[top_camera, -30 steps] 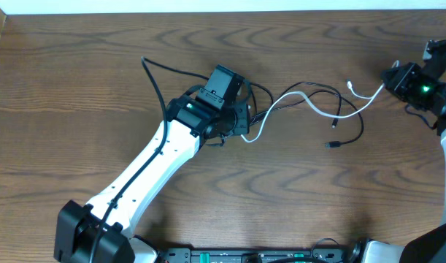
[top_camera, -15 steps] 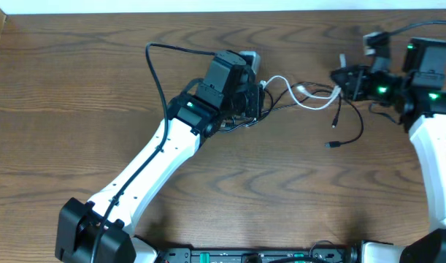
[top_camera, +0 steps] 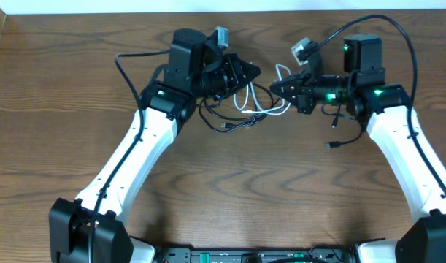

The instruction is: Untangle cables

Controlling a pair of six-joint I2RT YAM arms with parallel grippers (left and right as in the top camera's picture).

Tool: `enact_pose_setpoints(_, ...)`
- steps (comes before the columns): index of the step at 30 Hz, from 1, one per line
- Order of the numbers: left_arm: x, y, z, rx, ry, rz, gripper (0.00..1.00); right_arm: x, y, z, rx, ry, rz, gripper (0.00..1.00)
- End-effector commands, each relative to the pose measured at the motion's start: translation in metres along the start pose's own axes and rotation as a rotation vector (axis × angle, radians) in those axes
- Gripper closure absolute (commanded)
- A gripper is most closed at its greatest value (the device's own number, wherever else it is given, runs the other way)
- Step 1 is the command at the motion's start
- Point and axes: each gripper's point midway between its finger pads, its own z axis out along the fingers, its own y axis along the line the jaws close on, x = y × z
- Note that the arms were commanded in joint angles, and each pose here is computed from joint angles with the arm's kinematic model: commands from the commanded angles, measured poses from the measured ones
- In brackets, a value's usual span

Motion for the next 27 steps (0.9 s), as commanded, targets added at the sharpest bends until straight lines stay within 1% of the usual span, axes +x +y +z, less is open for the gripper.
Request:
enact_pose_setpoints(1,0.001,-0.006,-0.004,0.037,0.04,-0.188,0.93,-0.01,0.031,0.004,-0.15,-0.028,-0.073,0.88)
enact_pose_setpoints(4,0.001,-0.005,-0.004,0.035,0.041,-0.291,0.93,-0.013,0.041,0.009,-0.182,-0.035,-0.107,0.86)
enact_pose_setpoints(6,0.0,-0.005,-0.004,0.033,0.043,-0.397,0.92,-0.014,0.047,0.013,-0.195,-0.036,-0.128,0.84)
enact_pose_setpoints(11,-0.002,-0.004,-0.004,0.024,0.03,-0.545,0.92,-0.014,0.053,0.019,-0.212,-0.032,-0.142,0.8)
enact_pose_setpoints(14,-0.002,-0.003,-0.004,0.023,0.027,-0.573,0.92,-0.014,0.054,0.02,-0.216,-0.031,-0.143,0.78)
enact_pose_setpoints(19,-0.007,0.0,-0.004,0.013,-0.005,-0.573,0.92,-0.014,0.055,0.02,-0.224,-0.03,-0.136,0.75)
enact_pose_setpoints(25,-0.007,-0.001,-0.004,0.017,-0.006,-0.612,0.92,-0.01,0.055,0.028,-0.22,-0.014,-0.125,0.76)
enact_pose_setpoints(27,-0.007,-0.002,-0.004,0.019,-0.006,-0.612,0.92,-0.009,0.047,0.039,-0.19,-0.002,-0.069,0.77)
